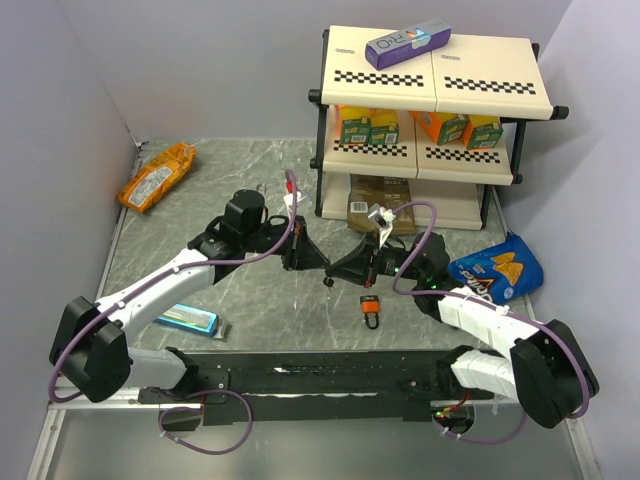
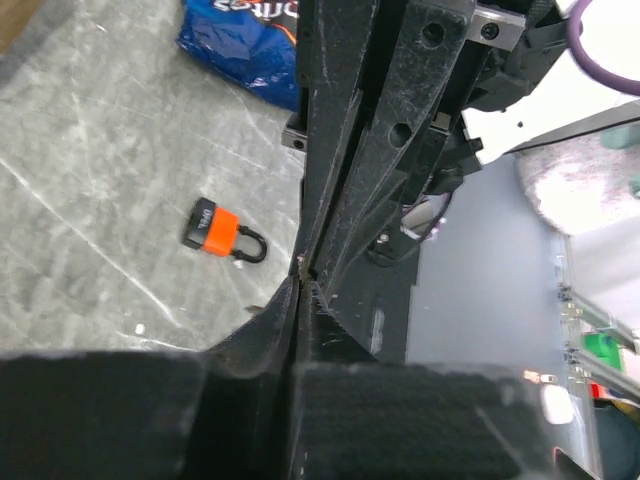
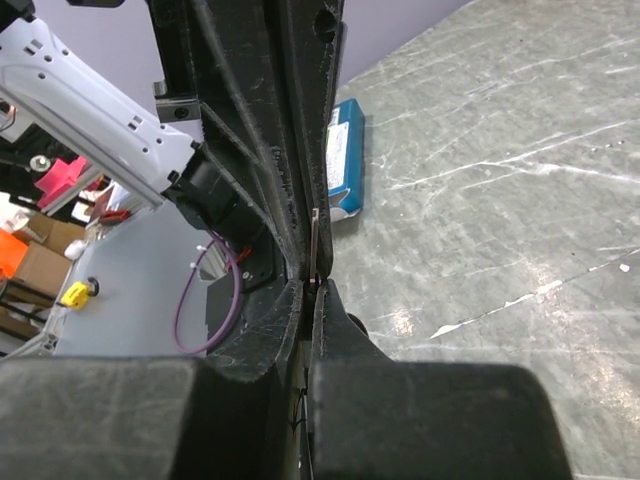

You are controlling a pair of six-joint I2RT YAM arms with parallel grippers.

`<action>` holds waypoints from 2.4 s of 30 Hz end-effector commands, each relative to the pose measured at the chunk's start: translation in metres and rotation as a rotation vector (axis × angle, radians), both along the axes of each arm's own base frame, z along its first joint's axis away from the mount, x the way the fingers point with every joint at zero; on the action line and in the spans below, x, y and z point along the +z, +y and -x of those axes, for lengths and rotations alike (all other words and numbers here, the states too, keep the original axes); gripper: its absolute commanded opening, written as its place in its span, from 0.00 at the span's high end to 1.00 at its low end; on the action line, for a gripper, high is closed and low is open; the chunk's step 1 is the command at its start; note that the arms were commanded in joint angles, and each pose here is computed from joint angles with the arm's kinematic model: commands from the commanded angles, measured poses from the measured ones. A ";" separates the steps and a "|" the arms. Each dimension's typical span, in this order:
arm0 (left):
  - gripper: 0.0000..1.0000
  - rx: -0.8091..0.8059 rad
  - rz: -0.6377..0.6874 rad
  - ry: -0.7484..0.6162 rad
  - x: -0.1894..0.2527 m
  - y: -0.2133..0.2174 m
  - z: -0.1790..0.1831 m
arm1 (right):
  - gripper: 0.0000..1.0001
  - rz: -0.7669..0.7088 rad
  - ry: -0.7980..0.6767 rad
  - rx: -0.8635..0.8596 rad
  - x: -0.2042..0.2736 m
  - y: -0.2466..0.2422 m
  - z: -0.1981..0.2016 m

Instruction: Unlock with the key

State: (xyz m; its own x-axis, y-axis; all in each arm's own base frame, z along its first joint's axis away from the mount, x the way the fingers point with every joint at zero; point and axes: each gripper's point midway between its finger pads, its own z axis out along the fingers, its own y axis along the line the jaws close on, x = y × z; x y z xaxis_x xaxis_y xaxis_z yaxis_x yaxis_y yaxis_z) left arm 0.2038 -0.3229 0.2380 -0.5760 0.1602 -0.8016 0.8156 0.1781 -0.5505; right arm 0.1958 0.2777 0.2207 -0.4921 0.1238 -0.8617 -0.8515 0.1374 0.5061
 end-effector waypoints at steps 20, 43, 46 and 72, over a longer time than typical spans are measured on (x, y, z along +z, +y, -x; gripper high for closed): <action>0.08 0.117 -0.059 -0.343 0.004 0.000 -0.004 | 1.00 0.030 0.016 -0.391 -0.002 -0.050 -0.049; 0.10 0.015 -0.407 -0.309 -0.125 -0.096 -0.007 | 1.00 0.212 -0.131 -1.011 0.020 -0.178 -0.034; 0.10 -0.025 -0.442 -0.321 -0.143 -0.106 -0.002 | 1.00 0.210 -0.140 -1.034 0.021 -0.184 -0.030; 0.31 -0.085 -0.561 -0.321 -0.205 -0.133 -0.002 | 1.00 0.223 -0.164 -1.084 0.023 -0.195 -0.028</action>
State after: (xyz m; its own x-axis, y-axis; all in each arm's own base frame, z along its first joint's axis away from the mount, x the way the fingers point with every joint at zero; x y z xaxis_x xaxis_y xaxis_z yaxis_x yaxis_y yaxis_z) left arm 0.2055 -0.4437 0.0333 -0.3273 0.6328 -0.7017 0.9370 0.3131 -0.1548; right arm 0.2243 0.0867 0.2237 -0.1483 0.2449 -0.9582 -0.2818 0.9182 0.2783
